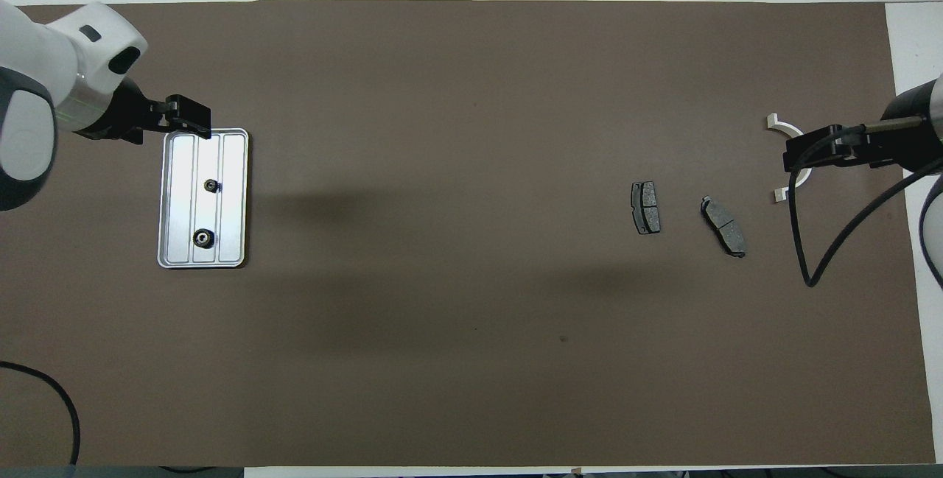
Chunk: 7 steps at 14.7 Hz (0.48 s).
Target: Pick bearing gear from pile to tray
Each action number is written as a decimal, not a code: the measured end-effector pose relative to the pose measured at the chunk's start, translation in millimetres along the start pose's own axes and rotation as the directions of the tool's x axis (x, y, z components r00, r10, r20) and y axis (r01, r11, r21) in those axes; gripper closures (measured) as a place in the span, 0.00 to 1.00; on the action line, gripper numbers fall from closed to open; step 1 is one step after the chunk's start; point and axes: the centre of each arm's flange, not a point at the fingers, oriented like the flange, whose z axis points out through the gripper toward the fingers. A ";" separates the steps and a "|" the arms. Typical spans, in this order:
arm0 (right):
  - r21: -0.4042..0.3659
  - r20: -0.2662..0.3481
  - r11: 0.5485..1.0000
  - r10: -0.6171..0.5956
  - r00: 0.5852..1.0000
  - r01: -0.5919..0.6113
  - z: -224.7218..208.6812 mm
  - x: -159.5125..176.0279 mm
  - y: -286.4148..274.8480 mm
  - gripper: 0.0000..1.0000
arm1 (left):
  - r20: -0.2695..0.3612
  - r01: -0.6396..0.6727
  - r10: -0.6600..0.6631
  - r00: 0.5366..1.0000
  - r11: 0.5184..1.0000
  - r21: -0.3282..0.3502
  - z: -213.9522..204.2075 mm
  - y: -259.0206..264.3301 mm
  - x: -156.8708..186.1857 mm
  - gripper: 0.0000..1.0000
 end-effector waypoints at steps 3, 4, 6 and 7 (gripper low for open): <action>0.000 0.000 1.000 0.000 1.000 0.000 0.0 0.0 0.0 0.00 | -0.086 0.052 -0.053 0.995 0.999 -0.016 -91.8 -7.8 -29.3 0.00; 0.000 0.000 1.000 0.000 1.000 0.000 -0.1 0.0 0.0 0.00 | -0.063 0.056 -0.056 0.996 0.998 -0.013 -110.1 -14.6 -46.1 0.00; 0.000 0.000 1.000 0.000 1.000 0.000 -0.1 0.0 0.0 0.00 | -0.001 0.020 -0.020 1.000 1.000 0.007 -119.9 -21.1 -67.7 0.00; 0.000 0.000 1.000 0.000 1.000 0.000 -0.1 0.0 0.0 0.00 | 0.026 0.005 -0.006 1.000 1.000 0.012 -114.2 -21.8 -71.7 0.00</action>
